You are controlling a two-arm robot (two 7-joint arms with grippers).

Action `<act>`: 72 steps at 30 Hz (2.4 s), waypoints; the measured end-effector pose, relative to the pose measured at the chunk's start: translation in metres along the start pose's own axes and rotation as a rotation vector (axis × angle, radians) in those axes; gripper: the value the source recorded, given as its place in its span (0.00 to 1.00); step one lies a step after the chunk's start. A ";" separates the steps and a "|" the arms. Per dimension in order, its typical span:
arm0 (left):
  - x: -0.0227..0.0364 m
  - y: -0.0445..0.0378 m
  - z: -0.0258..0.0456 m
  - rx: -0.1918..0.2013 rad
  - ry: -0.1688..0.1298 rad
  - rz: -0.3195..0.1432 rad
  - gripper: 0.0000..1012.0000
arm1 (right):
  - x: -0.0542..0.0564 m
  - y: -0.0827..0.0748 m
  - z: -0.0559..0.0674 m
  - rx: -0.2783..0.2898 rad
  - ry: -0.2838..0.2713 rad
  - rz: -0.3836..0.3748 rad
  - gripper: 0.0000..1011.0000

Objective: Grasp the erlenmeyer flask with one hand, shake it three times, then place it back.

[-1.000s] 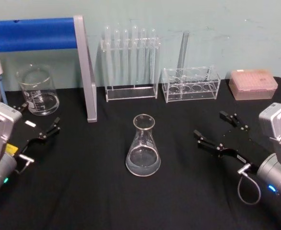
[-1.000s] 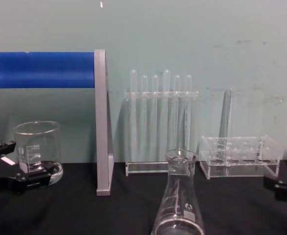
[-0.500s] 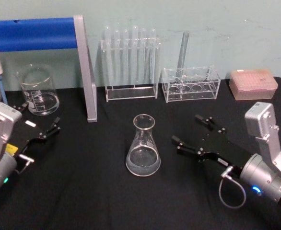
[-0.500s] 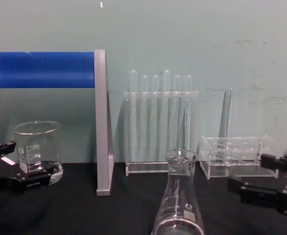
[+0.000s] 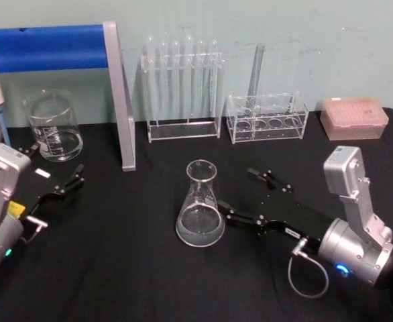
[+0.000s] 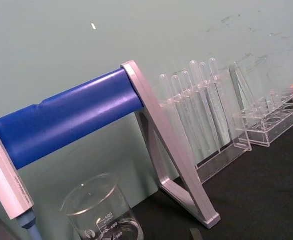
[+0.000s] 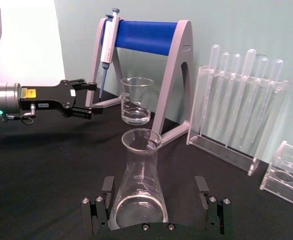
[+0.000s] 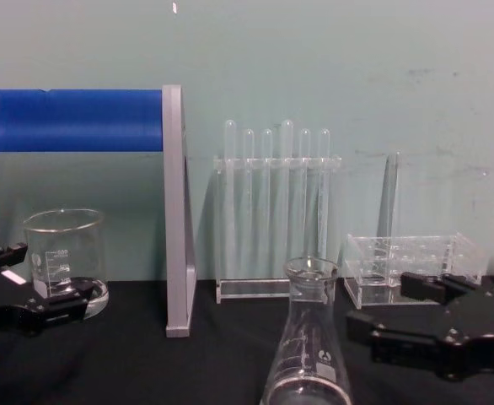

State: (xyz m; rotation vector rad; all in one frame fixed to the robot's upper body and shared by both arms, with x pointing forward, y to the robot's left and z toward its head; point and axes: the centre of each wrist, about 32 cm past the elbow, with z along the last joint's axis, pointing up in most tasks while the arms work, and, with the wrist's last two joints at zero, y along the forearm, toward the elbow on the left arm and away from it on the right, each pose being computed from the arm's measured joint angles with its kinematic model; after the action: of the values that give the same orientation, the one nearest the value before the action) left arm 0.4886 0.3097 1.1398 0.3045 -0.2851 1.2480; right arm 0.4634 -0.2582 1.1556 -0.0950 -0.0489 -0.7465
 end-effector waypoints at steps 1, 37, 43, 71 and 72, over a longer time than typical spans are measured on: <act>0.0000 0.0000 0.0000 0.000 0.000 0.000 0.99 | 0.000 0.002 0.000 0.000 0.000 0.003 0.99; 0.0000 0.0000 0.0000 0.000 0.000 0.000 0.99 | -0.003 0.062 -0.004 -0.003 0.015 0.011 0.99; 0.0000 0.0000 0.0000 0.000 0.000 0.000 0.99 | -0.003 0.066 -0.004 -0.002 0.016 0.010 0.99; 0.0000 0.0000 0.0000 0.000 0.000 0.000 0.99 | -0.005 0.067 -0.004 0.001 0.010 0.017 0.83; 0.0000 0.0000 0.0000 0.000 0.000 0.000 0.99 | -0.005 0.067 -0.004 0.001 0.010 0.017 0.80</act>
State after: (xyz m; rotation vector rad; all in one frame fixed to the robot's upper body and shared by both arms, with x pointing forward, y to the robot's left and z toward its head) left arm 0.4886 0.3097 1.1398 0.3044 -0.2850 1.2479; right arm 0.5058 -0.2064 1.1464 -0.0912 -0.0390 -0.7302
